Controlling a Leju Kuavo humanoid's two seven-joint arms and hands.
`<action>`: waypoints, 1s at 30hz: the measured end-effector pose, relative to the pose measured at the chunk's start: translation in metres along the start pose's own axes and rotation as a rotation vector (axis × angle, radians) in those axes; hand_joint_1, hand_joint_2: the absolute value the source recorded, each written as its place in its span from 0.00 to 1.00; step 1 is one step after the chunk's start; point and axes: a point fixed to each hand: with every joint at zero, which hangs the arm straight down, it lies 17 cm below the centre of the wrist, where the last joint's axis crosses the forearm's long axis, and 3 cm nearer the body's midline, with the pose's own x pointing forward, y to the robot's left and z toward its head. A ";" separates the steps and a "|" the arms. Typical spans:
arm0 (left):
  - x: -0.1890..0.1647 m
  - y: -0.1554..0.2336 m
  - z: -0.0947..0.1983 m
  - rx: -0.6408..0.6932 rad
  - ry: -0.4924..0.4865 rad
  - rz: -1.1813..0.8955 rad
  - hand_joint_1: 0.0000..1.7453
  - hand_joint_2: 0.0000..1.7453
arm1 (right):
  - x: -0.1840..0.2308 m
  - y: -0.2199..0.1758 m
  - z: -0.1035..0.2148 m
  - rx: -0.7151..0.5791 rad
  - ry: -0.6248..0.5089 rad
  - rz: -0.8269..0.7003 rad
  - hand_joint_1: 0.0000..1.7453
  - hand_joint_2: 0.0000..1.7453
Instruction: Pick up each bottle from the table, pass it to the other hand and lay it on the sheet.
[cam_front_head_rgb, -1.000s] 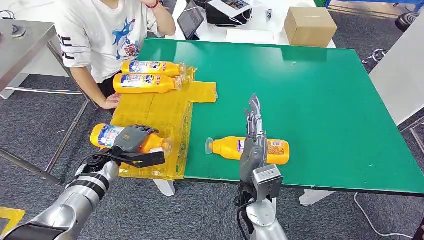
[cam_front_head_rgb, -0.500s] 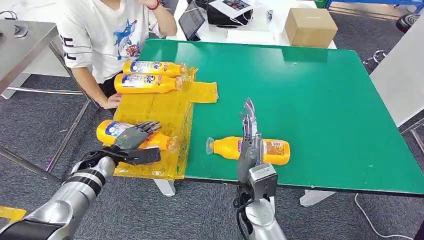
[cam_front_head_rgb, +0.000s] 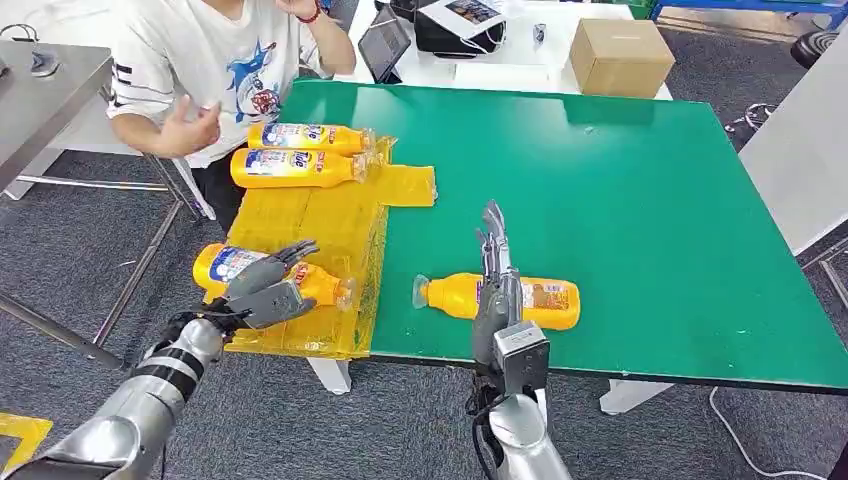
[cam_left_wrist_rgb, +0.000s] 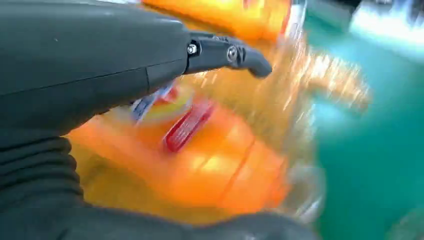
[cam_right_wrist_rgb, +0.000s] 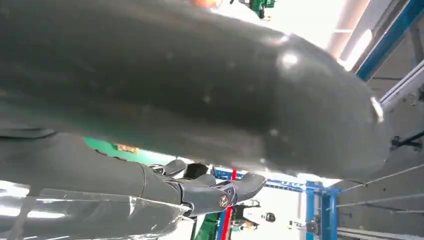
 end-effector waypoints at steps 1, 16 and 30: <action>0.009 0.014 -0.002 0.102 -0.024 0.030 0.00 0.00 | -0.001 0.001 0.000 0.000 0.003 0.003 0.00 0.00; 0.104 0.168 0.033 0.885 -0.267 0.266 0.00 1.00 | -0.039 0.022 0.013 0.122 0.123 0.197 0.00 1.00; 0.063 0.080 0.056 0.660 -0.140 0.369 0.00 1.00 | -0.120 -0.084 0.030 0.242 0.308 0.673 0.00 1.00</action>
